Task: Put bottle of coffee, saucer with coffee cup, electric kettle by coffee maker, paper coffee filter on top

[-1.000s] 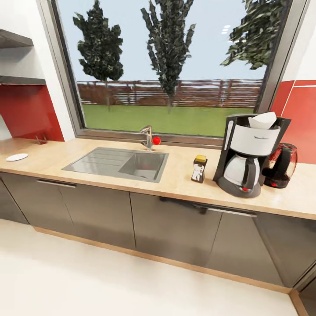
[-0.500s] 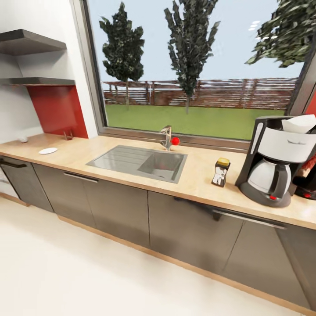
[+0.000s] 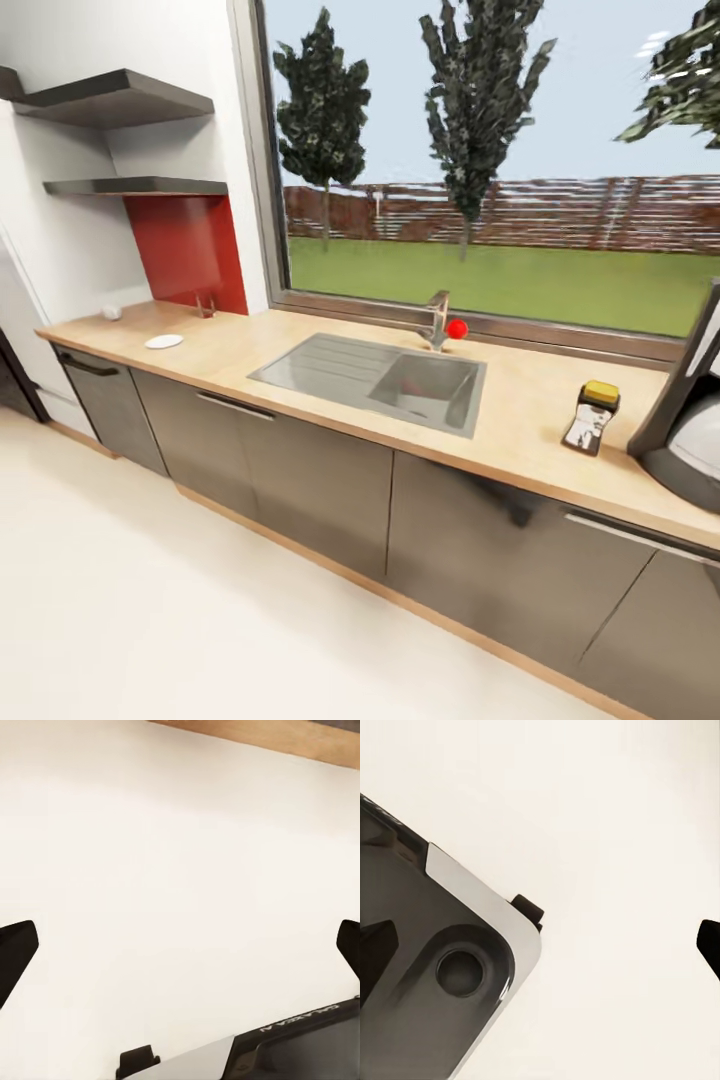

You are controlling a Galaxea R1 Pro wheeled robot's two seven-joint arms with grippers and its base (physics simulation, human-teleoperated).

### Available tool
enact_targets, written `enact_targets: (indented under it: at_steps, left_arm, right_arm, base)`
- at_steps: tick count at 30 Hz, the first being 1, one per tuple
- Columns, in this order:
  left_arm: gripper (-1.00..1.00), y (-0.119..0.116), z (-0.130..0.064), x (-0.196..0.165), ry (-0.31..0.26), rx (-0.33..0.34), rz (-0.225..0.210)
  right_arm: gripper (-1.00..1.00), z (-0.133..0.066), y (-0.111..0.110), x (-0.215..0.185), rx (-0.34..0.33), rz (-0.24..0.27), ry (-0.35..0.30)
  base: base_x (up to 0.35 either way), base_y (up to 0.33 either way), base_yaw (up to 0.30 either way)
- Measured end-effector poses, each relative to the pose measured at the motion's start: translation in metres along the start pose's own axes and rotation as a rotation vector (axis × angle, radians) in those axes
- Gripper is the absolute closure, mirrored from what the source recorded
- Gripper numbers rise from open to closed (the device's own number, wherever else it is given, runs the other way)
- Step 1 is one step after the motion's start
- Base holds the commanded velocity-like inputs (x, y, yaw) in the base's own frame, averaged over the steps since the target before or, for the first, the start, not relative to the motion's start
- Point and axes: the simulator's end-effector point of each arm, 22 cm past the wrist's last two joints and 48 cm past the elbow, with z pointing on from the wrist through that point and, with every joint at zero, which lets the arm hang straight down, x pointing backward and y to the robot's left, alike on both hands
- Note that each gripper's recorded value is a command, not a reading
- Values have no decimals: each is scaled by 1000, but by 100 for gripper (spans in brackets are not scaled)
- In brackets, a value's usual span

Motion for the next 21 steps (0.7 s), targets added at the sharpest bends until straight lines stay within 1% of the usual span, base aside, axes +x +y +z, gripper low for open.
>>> enact_targets:
  at_steps: [3, 13, 16, 21]
  left_arm:
    - [-100, 0, 0, 0, 0, -1, 0]
    - [-100, 1, 0, 0, 0, -2, -1]
    - [-100, 1, 0, 0, 0, -2, -1]
    - [-100, 2, 0, -1, -1, -4, -3]
  right_arm:
    - [-100, 0, 0, 0, -1, 0, 1]
    - [-100, -1, -1, 2, -1, -2, 4]
    - [-100, 0, -1, 1, -1, -1, 2]
    - [-100, 0, -1, 1, 0, -1, 1]
  base:
    - [141, 283, 151]
    - [132, 290, 24]
    - [139, 291, 165]
    - [149, 289, 237]
